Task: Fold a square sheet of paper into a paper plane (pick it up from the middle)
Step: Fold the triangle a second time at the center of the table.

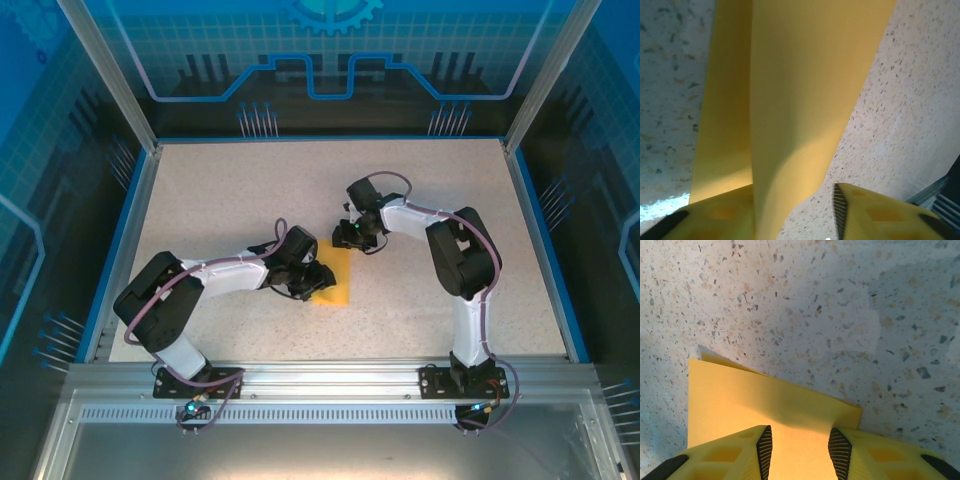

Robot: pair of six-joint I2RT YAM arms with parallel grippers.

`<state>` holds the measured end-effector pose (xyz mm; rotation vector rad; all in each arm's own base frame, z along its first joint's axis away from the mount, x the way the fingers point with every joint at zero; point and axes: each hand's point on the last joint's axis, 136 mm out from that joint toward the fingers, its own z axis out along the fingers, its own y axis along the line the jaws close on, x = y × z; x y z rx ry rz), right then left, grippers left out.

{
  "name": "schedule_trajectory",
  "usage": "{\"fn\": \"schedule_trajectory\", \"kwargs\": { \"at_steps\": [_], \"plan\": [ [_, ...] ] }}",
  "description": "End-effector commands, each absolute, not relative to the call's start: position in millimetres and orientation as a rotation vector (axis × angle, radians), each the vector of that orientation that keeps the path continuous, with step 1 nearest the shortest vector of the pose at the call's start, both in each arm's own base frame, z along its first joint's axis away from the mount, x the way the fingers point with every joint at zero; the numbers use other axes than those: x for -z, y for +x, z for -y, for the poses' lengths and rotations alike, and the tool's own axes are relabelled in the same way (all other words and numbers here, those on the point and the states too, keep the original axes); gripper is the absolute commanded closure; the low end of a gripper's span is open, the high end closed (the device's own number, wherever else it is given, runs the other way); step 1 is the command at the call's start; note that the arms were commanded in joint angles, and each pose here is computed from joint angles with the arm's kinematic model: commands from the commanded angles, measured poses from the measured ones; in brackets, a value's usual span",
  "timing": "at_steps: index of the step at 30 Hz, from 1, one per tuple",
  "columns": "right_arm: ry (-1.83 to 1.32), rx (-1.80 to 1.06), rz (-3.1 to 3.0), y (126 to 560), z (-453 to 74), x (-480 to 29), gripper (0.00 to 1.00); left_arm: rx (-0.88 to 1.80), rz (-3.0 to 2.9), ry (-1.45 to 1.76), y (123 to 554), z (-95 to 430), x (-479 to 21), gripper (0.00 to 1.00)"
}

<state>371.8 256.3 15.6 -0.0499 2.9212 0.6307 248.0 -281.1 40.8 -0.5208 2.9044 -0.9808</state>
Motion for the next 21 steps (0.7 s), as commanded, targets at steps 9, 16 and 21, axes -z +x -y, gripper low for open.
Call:
{"fn": "schedule_trajectory", "kwargs": {
  "at_steps": [9,16,21],
  "plan": [
    [-0.098,-0.804,-2.764,382,-264,-71,0.59,0.772,-2.917,-0.551,247,259,-21,0.89],
    [-0.138,-0.874,-2.69,368,-266,-93,0.6,0.725,-2.904,-0.547,251,254,-19,0.97],
    [-0.207,-0.851,-2.717,347,-271,-86,0.62,0.661,-2.879,-0.526,253,244,-28,0.98]
  ]
}}
